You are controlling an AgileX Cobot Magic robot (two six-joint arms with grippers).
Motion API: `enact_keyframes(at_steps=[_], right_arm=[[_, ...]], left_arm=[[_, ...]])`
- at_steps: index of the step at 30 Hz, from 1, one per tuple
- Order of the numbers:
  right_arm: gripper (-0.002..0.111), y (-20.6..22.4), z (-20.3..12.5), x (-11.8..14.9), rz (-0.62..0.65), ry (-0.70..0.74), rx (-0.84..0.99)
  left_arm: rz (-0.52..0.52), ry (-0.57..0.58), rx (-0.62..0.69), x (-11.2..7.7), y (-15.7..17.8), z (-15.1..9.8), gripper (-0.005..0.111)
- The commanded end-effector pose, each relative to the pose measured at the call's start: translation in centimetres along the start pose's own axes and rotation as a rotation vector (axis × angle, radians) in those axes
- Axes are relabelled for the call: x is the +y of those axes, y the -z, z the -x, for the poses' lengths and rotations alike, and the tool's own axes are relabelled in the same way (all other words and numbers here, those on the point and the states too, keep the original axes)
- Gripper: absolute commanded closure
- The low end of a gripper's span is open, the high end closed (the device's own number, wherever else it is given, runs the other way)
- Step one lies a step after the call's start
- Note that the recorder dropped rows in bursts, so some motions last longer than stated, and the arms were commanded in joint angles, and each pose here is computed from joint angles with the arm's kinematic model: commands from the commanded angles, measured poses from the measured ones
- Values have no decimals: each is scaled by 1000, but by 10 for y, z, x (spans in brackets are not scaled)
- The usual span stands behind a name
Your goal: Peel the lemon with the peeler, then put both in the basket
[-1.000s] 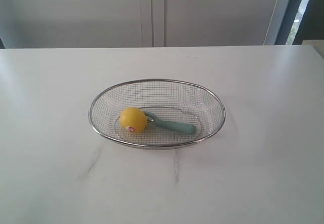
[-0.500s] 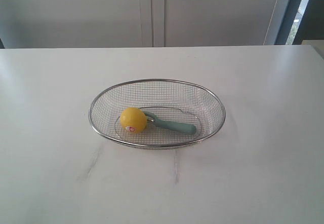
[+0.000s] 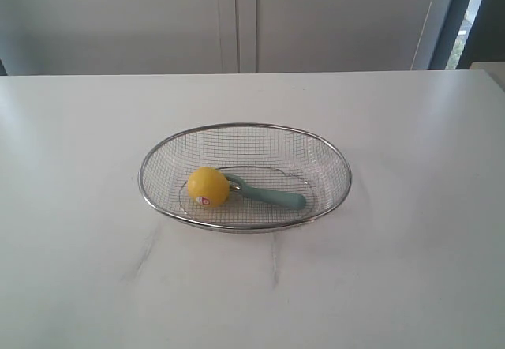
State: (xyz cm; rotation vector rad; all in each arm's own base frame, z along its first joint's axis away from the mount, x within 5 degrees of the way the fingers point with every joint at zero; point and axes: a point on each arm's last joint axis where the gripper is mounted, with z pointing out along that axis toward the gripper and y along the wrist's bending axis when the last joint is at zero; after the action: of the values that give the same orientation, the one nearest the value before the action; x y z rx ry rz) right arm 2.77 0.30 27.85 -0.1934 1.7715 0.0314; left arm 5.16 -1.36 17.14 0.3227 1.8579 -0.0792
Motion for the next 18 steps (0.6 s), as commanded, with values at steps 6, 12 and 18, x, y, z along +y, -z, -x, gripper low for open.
enact_keyframes(at_steps=[6, 12, 18], right_arm=[[108, -27, -45, 4, -3, 3, 23], [108, -35, -58, 5, -4, 3, 5], [108, -46, -87, 8, 1, 4, 38]], left_arm=[[1, 10, 0, 0, 0, -1, 107], [1, 10, 0, 0, 0, -1, 107], [1, 10, 0, 0, 0, -1, 107]])
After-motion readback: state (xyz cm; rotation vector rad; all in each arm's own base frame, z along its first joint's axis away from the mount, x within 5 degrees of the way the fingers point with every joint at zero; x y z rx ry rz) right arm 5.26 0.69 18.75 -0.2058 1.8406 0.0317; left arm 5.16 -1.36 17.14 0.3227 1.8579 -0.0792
